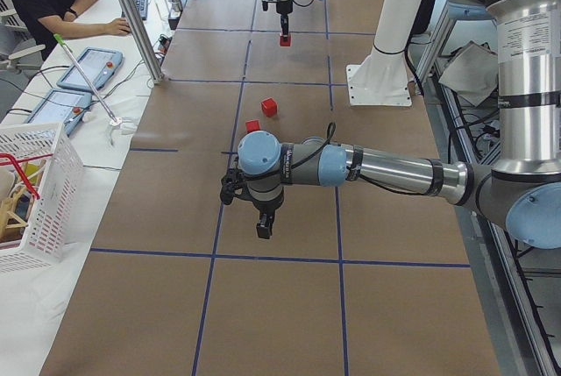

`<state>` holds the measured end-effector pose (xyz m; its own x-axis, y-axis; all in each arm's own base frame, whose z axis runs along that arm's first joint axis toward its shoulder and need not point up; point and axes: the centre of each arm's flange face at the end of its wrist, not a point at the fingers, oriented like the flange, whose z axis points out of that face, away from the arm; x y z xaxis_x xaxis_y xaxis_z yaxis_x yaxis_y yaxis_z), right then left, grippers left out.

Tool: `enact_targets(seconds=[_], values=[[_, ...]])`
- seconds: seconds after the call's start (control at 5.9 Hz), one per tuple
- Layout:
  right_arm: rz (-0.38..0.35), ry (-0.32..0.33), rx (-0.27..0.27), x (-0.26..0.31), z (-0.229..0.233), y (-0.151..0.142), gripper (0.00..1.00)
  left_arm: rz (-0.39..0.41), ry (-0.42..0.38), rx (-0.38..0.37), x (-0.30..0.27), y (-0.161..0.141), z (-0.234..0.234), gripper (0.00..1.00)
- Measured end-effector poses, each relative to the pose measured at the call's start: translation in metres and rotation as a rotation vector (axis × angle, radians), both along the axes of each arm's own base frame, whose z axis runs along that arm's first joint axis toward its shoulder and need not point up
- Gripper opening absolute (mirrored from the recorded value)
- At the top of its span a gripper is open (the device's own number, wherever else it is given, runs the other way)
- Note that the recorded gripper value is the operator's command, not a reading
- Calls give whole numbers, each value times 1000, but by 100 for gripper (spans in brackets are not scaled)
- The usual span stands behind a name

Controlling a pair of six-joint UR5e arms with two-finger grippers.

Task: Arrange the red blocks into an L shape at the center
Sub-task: 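Carry the red cube with the right gripper to the table center and lower it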

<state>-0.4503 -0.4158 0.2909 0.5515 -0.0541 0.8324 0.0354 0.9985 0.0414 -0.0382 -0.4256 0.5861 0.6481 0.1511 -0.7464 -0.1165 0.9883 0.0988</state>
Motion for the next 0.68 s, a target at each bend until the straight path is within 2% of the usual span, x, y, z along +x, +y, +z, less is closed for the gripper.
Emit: enact_targets(seconds=[0.34,0.68], values=[[65,25,-74,-77,-73,22,0,-2,1,18,0,0,0,100],[106,54,-128,-132,-102,32,0,-1,1,21,0,0,0,100]])
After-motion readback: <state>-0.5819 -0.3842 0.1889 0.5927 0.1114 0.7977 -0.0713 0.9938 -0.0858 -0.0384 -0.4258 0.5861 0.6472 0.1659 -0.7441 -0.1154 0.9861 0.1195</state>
